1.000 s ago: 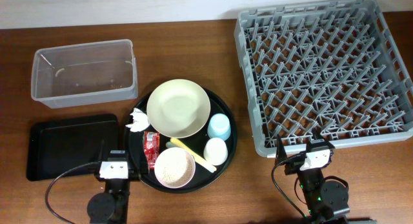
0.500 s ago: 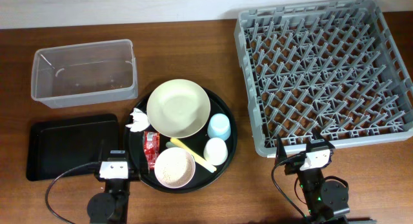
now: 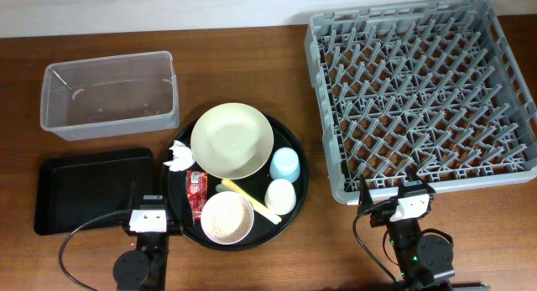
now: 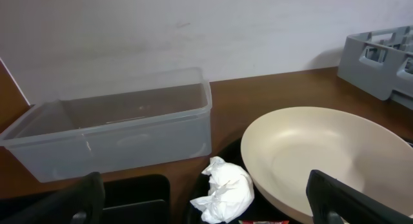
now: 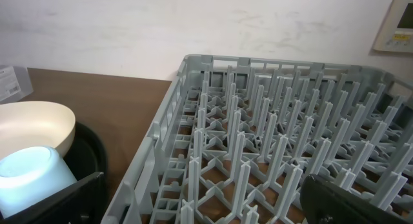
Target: Sort waste into correct bins and load items into the dishwasher rack
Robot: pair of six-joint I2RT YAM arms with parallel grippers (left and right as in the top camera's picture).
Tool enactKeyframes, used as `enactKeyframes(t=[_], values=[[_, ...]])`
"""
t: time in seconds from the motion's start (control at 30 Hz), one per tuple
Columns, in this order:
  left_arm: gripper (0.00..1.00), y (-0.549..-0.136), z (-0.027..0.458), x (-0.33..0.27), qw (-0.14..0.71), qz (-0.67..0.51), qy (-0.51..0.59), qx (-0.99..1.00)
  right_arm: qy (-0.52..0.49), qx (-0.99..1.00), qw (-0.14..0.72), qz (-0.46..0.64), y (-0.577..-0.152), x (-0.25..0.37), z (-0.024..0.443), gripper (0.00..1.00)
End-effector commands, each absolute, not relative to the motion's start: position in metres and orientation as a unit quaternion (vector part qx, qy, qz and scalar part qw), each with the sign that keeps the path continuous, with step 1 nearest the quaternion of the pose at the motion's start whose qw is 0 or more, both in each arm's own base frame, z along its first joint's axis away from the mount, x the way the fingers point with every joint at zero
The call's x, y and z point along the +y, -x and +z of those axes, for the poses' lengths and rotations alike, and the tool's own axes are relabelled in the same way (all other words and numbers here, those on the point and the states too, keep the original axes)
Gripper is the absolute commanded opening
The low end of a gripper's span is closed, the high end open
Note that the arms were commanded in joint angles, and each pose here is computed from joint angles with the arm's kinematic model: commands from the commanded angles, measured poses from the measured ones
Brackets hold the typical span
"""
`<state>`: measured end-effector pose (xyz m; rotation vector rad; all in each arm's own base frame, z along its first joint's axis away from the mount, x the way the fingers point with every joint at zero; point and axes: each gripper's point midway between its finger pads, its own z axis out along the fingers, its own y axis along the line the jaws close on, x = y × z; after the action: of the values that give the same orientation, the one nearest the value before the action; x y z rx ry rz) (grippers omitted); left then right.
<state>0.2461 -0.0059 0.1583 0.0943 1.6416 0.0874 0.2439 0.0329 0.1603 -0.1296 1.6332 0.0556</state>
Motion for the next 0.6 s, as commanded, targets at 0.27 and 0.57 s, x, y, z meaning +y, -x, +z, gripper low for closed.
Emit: enactKeyframes(t=[0.27,0.57], values=[[1.00,-0.2459,0.1574,-0.0071,0.679,0.039,-0.048,0.732,0.057,0.730,0.681,0.019,-0.2441,0.0308,0.1570,0.98],[1.00,-0.2459,0.1590,0.0008,0.678,0.075,-0.053,0.729,0.057,0.729,0.682,0.020,-0.2442,0.0310,0.1577,0.98]])
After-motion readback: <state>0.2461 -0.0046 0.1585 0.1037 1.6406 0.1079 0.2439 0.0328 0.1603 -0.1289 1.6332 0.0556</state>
